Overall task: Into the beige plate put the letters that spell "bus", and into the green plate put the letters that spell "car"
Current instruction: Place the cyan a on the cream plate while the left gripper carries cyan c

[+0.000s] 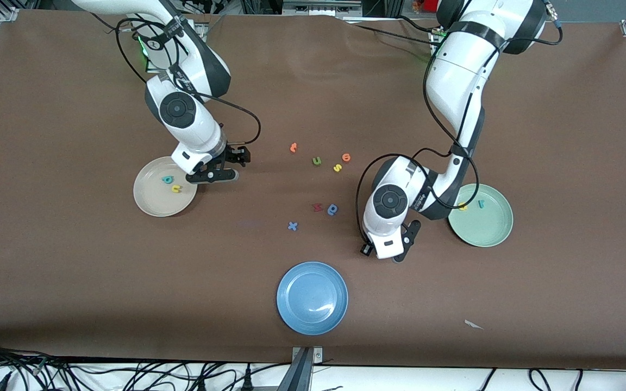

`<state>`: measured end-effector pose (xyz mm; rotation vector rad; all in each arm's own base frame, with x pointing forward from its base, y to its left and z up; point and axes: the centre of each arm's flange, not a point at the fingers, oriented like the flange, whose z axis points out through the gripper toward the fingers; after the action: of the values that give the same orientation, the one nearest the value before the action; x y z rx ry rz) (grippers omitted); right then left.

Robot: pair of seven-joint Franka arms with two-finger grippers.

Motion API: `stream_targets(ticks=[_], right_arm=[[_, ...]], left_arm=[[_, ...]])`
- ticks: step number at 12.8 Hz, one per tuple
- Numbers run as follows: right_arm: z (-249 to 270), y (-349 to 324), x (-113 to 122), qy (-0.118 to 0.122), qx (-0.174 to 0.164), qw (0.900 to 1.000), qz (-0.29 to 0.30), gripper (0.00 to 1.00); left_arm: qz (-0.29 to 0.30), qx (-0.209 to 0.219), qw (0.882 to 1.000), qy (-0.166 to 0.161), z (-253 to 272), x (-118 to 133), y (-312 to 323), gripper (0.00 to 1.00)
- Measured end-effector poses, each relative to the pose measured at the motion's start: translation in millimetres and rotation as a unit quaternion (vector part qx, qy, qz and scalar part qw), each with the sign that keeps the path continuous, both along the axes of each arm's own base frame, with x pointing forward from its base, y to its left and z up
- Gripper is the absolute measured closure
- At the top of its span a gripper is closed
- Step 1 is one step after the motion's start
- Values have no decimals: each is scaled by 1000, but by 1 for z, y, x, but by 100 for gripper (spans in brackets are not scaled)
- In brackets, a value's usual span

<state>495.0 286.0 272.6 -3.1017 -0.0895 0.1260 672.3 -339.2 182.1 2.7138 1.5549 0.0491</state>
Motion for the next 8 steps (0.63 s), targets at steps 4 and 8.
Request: stream_targets(ticks=[4,8], right_arm=[[0,30,-3,-1,7,1000,-15,11],[0,87,-16,-2,14,998,-53,11]], left_arm=[[-58,-27,998,10,80,37,69,72],[-153,-22,984,90,146,37,166,72]])
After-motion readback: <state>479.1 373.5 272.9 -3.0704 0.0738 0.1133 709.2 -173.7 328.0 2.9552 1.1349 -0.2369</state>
